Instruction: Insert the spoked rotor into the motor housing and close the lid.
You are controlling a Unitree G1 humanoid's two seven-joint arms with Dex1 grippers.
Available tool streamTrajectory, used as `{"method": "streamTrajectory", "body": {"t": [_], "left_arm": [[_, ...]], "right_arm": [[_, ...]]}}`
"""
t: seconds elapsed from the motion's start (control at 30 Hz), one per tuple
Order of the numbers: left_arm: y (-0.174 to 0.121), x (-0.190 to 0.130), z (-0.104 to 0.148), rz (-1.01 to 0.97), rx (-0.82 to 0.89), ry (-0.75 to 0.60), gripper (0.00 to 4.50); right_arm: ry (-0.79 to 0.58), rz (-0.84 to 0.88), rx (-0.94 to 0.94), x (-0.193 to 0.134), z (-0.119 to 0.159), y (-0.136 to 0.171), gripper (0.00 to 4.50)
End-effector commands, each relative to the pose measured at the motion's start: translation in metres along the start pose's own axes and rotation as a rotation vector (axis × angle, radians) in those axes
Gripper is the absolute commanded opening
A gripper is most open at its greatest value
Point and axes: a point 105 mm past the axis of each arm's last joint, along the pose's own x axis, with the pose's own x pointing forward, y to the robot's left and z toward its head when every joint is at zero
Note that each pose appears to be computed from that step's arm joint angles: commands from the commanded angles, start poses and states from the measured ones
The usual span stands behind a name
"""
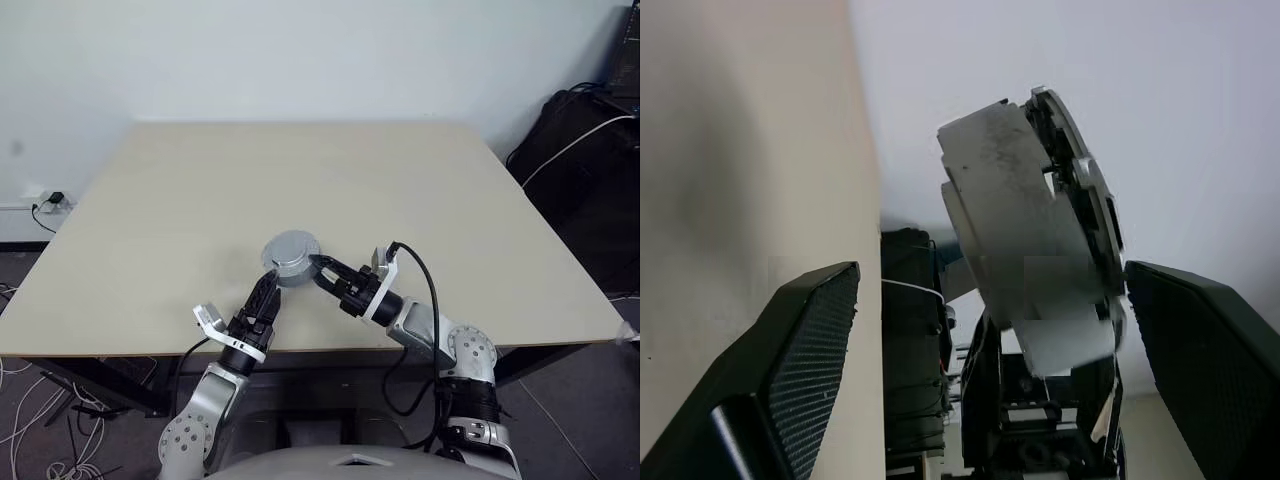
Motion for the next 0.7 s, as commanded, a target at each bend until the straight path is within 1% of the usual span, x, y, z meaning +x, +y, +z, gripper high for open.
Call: {"method": "streamTrajectory", "body": {"t": [0.03, 0.33, 0.7], "left_arm": [[-0.021, 0.018, -0.017, -0.126, -0.117, -0.036, 4.46], [-0.021, 0.019, -0.019, -0.133, -0.126, -0.029, 4.46], [-0.019, 0.021, -0.023, -0.135, -0.149, -0.009, 4.46]], "right_arm": [[0.011, 0.1, -0.039, 0.001, 0.0, 0.025, 2.1], [0.059, 0.073, -0.032, -0.004, -0.01, 0.021, 2.1], [0.106, 0.076, -0.026, -0.005, -0.018, 0.024, 2.1]]}}
